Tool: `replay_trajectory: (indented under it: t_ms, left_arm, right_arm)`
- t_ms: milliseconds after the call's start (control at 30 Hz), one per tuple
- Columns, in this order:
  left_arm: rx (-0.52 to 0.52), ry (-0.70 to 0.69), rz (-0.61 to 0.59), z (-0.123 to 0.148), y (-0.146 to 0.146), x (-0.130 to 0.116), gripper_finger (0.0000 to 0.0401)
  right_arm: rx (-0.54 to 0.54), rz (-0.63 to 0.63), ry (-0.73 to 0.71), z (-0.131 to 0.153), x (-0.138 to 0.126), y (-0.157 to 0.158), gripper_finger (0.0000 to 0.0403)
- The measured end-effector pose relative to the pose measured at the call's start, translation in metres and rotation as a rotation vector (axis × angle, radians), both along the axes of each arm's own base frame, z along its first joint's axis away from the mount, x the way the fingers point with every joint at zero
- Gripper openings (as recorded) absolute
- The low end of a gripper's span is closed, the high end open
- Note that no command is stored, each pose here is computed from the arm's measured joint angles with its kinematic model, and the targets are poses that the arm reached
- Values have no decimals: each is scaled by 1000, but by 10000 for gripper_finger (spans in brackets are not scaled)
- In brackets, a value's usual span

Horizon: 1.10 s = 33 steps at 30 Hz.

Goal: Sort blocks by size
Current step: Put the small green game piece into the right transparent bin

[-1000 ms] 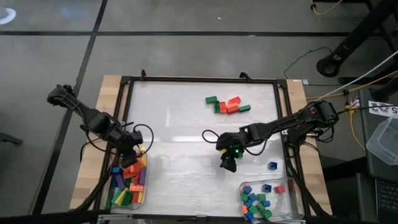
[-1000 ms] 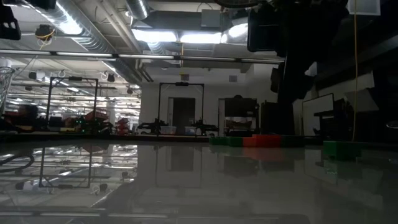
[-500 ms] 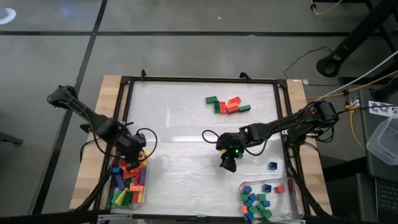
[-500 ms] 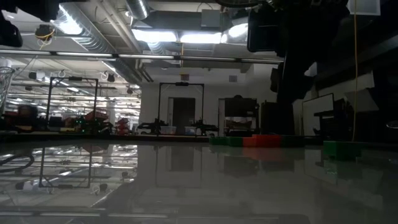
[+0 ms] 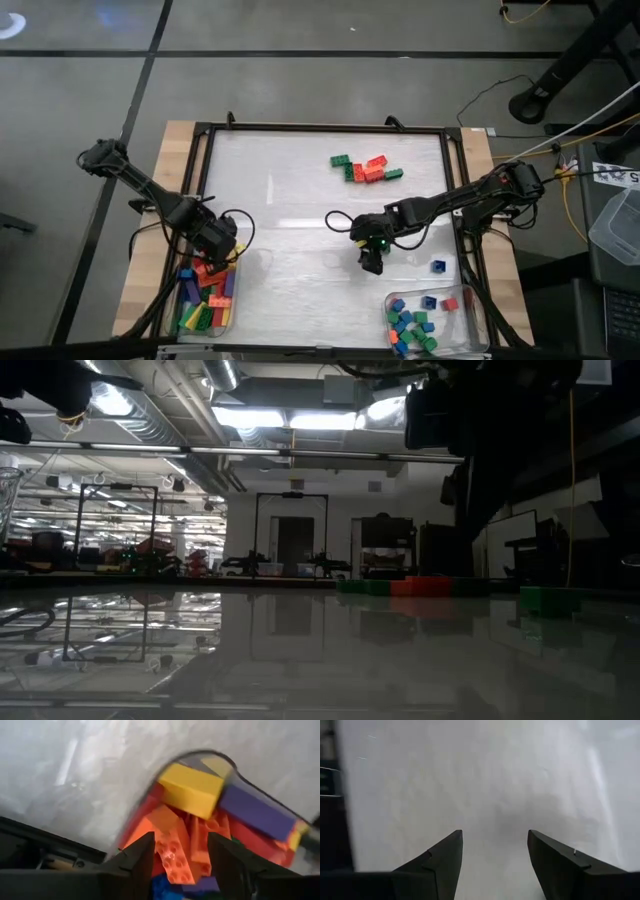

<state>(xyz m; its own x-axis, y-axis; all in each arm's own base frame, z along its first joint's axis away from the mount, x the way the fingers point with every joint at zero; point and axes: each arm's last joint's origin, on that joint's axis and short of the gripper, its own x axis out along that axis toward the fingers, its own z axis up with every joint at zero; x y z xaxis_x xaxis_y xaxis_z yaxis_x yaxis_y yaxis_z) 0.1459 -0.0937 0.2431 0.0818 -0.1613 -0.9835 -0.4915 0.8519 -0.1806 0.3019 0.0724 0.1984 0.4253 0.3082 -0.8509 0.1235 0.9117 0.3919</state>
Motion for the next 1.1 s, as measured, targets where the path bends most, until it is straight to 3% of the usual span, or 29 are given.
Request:
replay_trajectory:
  t_ms: [167, 367, 667, 1100]
  left_arm:
    - [-71, 24, -7, 4, -1, -2, 165]
    - [-58, -32, -24, 7, -2, 1, 160]
    - [-26, -139, -73, 8, -4, 8, 159]
    - [0, -164, -74, 8, -4, 9, 157]
  right_arm:
    - [-179, -44, 133, 19, -6, -6, 221]
    - [-330, -79, 240, 20, -17, -12, 221]
    - [-303, -49, 383, -13, -38, -14, 221]
    - [-243, -32, 345, -31, -41, -14, 221]
